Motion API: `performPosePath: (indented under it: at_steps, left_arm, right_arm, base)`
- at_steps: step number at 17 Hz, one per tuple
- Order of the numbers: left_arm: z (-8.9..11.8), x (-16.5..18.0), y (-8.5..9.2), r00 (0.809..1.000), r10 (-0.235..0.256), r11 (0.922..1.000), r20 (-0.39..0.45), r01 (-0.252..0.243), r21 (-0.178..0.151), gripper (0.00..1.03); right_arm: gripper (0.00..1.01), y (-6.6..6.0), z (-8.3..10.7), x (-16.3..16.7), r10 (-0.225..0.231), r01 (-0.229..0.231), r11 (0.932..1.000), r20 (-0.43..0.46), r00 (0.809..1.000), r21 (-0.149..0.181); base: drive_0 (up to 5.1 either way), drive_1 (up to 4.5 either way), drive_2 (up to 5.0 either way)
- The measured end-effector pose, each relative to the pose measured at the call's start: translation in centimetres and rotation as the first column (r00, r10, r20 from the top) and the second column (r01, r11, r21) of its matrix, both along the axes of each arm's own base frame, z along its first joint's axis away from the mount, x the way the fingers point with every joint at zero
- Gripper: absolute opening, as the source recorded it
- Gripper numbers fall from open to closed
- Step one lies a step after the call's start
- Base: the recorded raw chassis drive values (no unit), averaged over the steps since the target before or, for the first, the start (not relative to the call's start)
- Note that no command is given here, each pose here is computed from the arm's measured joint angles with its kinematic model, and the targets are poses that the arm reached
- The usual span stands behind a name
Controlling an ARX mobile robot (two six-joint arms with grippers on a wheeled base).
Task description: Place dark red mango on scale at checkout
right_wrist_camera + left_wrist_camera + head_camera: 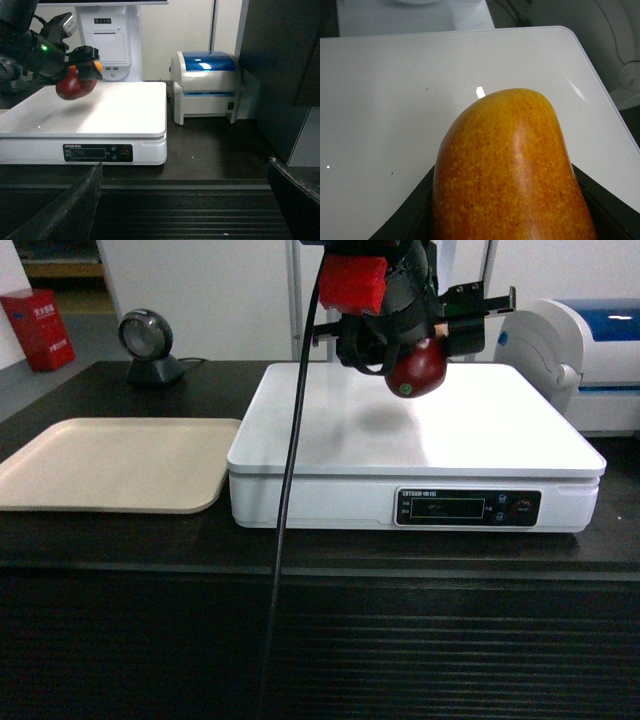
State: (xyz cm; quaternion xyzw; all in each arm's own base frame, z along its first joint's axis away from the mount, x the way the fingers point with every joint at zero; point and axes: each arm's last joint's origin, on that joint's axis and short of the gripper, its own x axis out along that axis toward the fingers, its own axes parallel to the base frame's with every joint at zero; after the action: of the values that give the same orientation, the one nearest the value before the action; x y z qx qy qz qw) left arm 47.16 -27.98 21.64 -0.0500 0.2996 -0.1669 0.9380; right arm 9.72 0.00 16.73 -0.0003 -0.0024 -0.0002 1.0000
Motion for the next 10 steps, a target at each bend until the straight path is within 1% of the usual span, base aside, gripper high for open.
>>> performPosePath:
  at_steps: [1, 3, 5, 6, 7, 9, 10]
  left_arm:
    - [-0.2, 0.3, 0.0, 0.999, 0.038, 0.9993, -0.015, -0.038, -0.005, 0.61]
    - [-0.9, 0.4, -0.1, 0.994, 0.090, 0.9957, -0.068, -0.091, -0.019, 0.61]
    - [-1.6, 0.4, -0.1, 0.987, 0.130, 0.9912, -0.099, -0.132, -0.013, 0.61]
    - [-1.9, 0.3, -0.3, 0.985, 0.134, 0.9907, -0.106, -0.136, -0.009, 0.61]
    - [-2.2, 0.2, -0.4, 0.982, 0.142, 0.9898, -0.123, -0.142, 0.004, 0.60]
    - [-2.6, 0.1, -0.6, 0.981, 0.145, 0.9894, -0.129, -0.144, 0.016, 0.60]
    - [-3.0, 0.1, -0.6, 0.978, 0.155, 0.9879, -0.140, -0.151, 0.035, 0.79]
  right_arm:
    - [0.98, 0.0, 0.0, 0.0, 0.000, 0.000, 1.0000, 0.000, 1.000, 0.000]
    - [0.98, 0.0, 0.0, 0.0, 0.000, 0.000, 1.0000, 0.000, 1.000, 0.000]
    - [0.98, 0.0, 0.0, 0.0, 0.000, 0.000, 1.0000, 0.000, 1.000, 0.000]
    - [0.98, 0.0, 0.0, 0.0, 0.000, 0.000, 1.0000, 0.000, 1.000, 0.000]
    - [0.98, 0.0, 0.0, 0.0, 0.000, 0.000, 1.0000, 0.000, 1.000, 0.000]
    - [0.98, 0.0, 0.0, 0.0, 0.000, 0.000, 1.0000, 0.000, 1.000, 0.000]
    - [0.98, 0.0, 0.0, 0.0, 0.000, 0.000, 1.0000, 0.000, 1.000, 0.000]
  base:
    - [0.0, 0.00, 0.0]
    - [0.0, 0.00, 0.0]
    - [0.0, 0.00, 0.0]
    - [0.0, 0.00, 0.0]
    - [0.0, 0.00, 0.0]
    - [0.0, 0.00, 0.0]
    - [0.0, 0.00, 0.0]
